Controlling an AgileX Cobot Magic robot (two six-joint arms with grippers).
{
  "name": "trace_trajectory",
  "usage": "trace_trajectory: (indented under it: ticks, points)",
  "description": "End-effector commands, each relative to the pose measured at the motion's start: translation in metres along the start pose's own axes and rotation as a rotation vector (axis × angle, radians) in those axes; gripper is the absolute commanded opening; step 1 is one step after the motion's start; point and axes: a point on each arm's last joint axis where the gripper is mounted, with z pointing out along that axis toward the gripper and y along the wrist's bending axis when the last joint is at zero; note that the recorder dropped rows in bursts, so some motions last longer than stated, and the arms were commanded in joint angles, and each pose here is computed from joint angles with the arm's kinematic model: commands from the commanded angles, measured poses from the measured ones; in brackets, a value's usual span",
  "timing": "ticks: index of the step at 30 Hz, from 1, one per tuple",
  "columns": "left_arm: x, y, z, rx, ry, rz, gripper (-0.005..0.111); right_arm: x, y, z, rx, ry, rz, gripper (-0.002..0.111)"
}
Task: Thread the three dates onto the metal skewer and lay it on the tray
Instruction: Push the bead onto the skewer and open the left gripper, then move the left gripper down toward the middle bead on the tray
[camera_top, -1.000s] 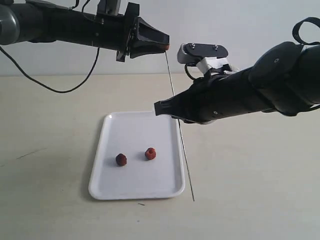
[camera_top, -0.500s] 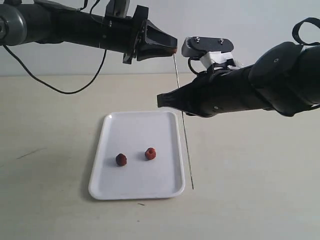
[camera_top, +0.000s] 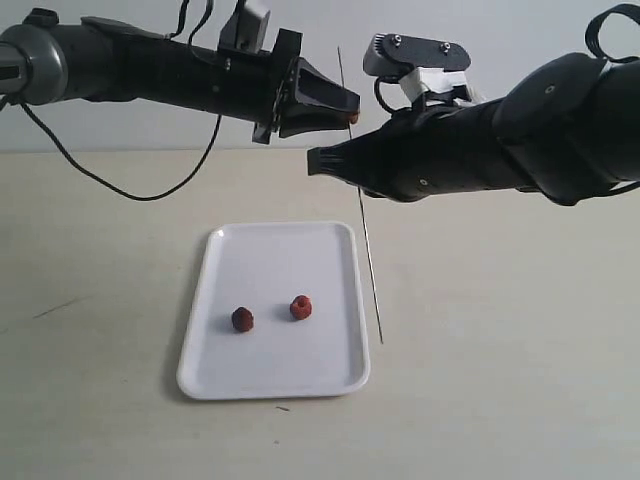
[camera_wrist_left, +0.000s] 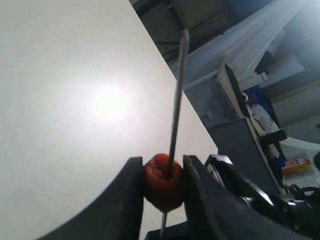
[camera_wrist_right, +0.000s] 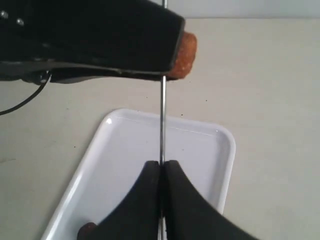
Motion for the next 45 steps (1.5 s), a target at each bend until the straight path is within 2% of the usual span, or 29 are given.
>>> trace_trajectory:
  ticks: [1, 21, 24, 32, 36, 40, 45]
  points:
    - [0.001, -0.002, 0.002, 0.020, 0.008, 0.002, 0.027, -0.010, -0.002, -0.003, 0.024, -0.057, -0.005, 0.000]
    - [0.004, -0.004, 0.005, 0.027, 0.030, 0.034, 0.027, -0.015, -0.005, -0.003, 0.062, -0.106, -0.018, 0.000]
    - [0.004, -0.004, 0.005, 0.027, 0.029, 0.051, 0.031, -0.015, -0.005, -0.003, 0.062, -0.106, -0.018, 0.000]
    - [0.004, -0.004, 0.005, 0.027, 0.029, 0.055, 0.051, -0.015, -0.005, -0.003, 0.067, -0.112, -0.022, 0.000]
    - [0.003, -0.003, 0.004, 0.031, 0.021, 0.086, 0.052, -0.015, -0.005, -0.003, 0.067, -0.112, -0.028, 0.000]
    - [-0.006, -0.004, -0.009, 0.065, -0.056, 0.091, 0.052, -0.014, -0.005, -0.003, 0.059, -0.100, -0.039, 0.000]
    - [-0.013, 0.002, -0.032, 0.025, -0.084, 0.107, 0.052, -0.007, -0.001, -0.003, 0.014, -0.036, -0.077, 0.000]
